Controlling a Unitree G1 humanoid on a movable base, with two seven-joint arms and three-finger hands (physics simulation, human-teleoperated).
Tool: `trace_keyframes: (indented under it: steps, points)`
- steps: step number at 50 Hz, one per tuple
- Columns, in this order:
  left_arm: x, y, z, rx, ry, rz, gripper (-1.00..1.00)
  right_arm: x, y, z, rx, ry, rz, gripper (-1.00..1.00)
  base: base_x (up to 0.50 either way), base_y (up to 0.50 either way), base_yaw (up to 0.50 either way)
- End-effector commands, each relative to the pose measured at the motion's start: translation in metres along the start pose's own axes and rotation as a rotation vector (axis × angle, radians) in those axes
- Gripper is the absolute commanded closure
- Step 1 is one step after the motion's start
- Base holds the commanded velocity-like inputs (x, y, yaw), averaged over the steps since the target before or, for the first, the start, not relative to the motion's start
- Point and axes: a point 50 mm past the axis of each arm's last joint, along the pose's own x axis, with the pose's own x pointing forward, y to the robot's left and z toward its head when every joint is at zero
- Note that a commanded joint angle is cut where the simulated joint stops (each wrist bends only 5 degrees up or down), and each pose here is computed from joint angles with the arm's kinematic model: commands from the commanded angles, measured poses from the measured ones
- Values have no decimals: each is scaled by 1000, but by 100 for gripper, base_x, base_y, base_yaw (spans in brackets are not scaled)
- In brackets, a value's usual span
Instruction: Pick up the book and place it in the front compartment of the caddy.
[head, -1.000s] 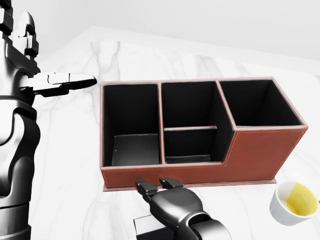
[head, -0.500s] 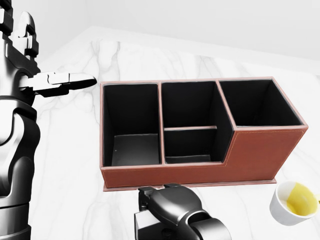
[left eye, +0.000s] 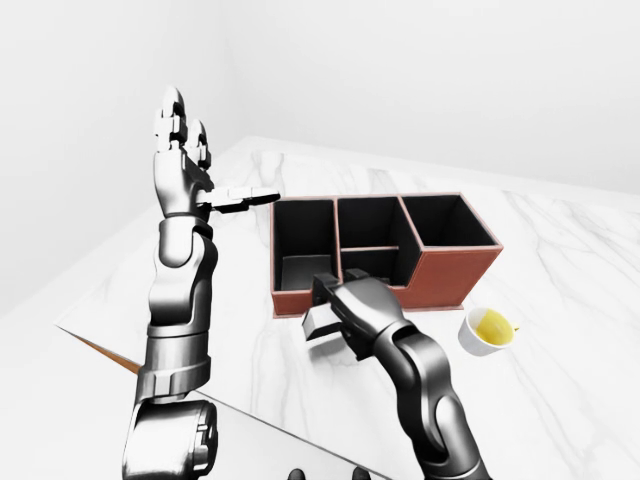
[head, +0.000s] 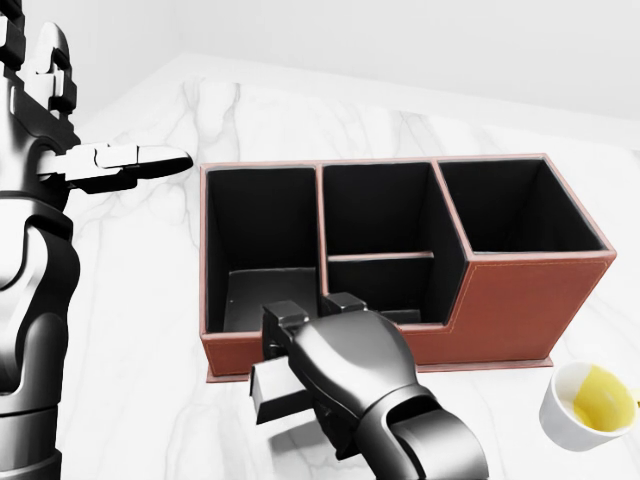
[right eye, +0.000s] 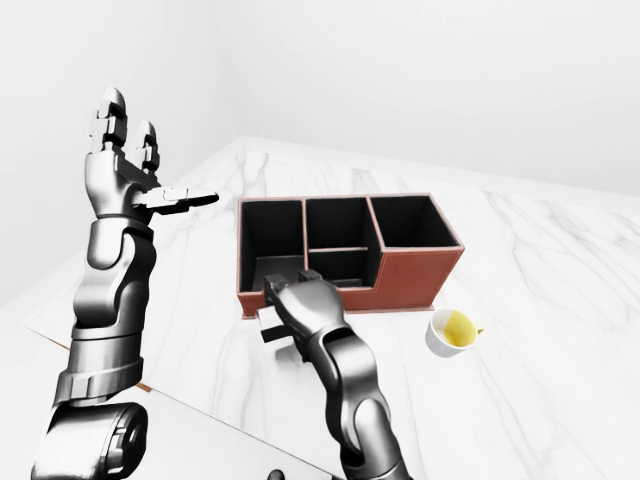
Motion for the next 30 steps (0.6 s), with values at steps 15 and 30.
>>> trace_keyframes:
  steps: [15, 30]
  points:
    - [0, 0, -1, 1, 5, -1, -100, -16, -73, 1, -96, 55, -330, 100, 0, 0, 0]
    - [-1, -1, -1, -1, 3, -1, -100, -15, -118, -5, -162, 90, -480, 100, 0, 0, 0]
